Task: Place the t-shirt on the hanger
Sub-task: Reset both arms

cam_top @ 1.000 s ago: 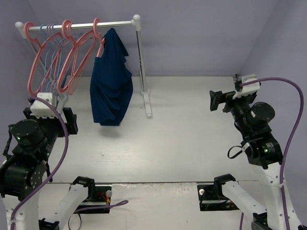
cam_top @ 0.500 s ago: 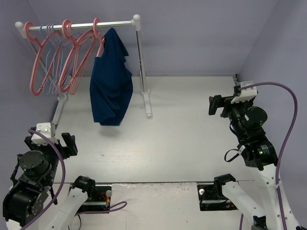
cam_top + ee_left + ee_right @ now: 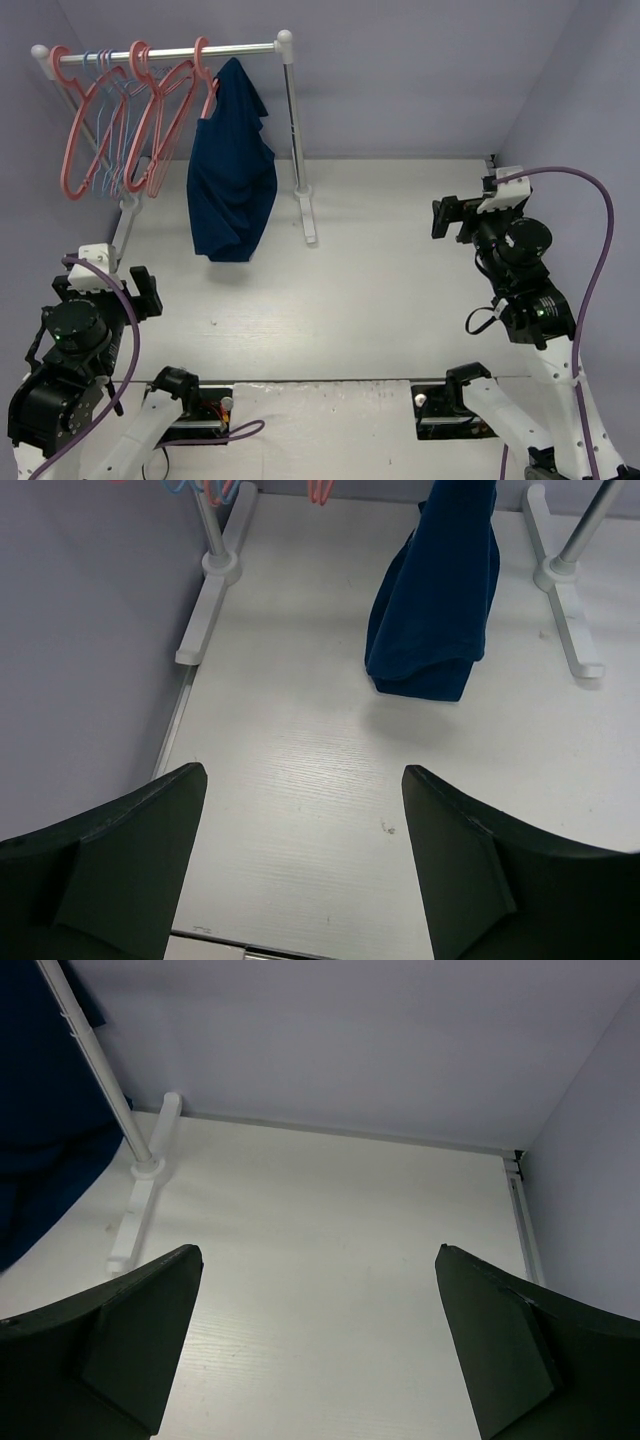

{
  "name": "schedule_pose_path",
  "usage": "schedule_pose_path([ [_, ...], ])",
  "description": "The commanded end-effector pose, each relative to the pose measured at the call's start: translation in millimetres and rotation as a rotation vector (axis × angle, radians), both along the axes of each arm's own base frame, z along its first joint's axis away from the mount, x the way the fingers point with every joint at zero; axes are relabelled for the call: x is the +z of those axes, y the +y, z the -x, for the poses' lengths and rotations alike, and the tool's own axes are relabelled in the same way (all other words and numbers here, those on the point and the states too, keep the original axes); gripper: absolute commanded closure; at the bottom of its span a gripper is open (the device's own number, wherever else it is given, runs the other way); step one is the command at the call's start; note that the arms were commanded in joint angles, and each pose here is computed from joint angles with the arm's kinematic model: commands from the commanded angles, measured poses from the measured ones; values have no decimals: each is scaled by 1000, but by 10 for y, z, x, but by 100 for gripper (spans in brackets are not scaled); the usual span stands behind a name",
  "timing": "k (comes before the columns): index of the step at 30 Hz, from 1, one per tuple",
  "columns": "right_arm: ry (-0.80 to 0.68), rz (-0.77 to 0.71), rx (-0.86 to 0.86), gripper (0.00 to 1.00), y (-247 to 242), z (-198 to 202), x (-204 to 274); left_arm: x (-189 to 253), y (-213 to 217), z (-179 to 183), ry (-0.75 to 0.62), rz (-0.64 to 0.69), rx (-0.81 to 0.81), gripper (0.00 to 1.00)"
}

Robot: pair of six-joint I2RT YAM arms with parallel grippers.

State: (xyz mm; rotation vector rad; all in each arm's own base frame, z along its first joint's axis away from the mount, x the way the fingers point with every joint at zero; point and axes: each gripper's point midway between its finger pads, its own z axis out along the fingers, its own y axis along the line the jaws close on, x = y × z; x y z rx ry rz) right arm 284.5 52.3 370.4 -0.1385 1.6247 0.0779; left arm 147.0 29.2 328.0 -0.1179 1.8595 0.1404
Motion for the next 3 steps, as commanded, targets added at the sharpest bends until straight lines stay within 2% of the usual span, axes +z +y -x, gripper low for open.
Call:
schedule_pose_path([
  [1,-115,-44,-8,0,-7,24,348,140,0,-77,-39,7,12,25],
  [3,-115,-41,-4,0,2,16,352,113,-10,-82,-33,5,6,25],
])
